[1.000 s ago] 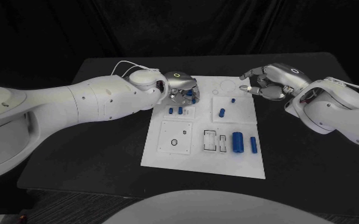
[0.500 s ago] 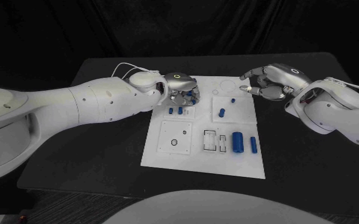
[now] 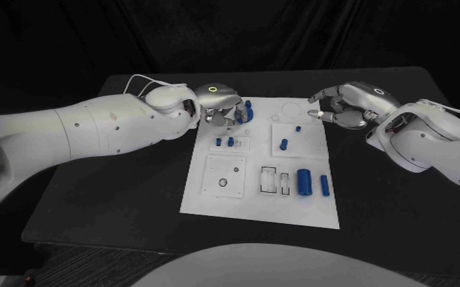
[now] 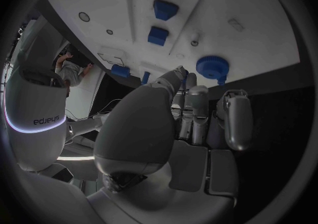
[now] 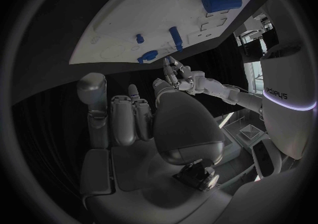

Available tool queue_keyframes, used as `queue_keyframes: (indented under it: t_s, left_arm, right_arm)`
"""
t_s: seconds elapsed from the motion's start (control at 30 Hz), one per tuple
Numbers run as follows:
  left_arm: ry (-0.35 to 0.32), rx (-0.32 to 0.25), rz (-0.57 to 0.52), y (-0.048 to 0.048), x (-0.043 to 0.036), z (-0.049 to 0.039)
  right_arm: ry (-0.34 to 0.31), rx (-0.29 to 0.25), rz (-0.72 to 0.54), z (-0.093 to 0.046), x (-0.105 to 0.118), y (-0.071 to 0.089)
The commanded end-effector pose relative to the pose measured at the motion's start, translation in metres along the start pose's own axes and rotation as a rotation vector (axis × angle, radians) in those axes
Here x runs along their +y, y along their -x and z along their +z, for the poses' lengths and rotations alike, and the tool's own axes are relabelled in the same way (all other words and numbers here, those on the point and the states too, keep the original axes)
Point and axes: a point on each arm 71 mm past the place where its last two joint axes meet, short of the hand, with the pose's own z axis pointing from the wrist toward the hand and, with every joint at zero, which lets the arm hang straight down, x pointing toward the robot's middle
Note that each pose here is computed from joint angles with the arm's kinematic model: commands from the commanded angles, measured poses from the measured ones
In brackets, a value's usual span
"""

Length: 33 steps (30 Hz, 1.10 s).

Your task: Assemble the parts on the task board

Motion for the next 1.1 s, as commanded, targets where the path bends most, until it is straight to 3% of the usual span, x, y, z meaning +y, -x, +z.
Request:
queue_keyframes:
  t_s: [0.03,0.17,0.4,0.7,1.1]
  left_arm:
    - [-0.028,-0.031,0.018,0.0123,-0.0022,-0.0023]
    - [-0.024,-0.011,0.018,0.0188,0.0005,-0.0082]
    - [0.006,0.027,0.011,0.0193,0.0075,-0.0141]
    - [0.033,0.05,0.001,0.011,0.0125,-0.0161]
    - [0.045,0.077,-0.019,-0.0028,0.0126,-0.0172]
  right_arm:
    - [-0.021,0.007,0.004,-0.002,-0.001,-0.001]
    - [-0.026,0.013,0.01,-0.002,-0.002,-0.001]
    - [-0.029,0.023,0.013,-0.003,-0.002,-0.002]
    - [-0.024,0.027,0.016,-0.002,-0.001,-0.004]
    - [-0.027,0.03,0.016,-0.003,-0.002,-0.005]
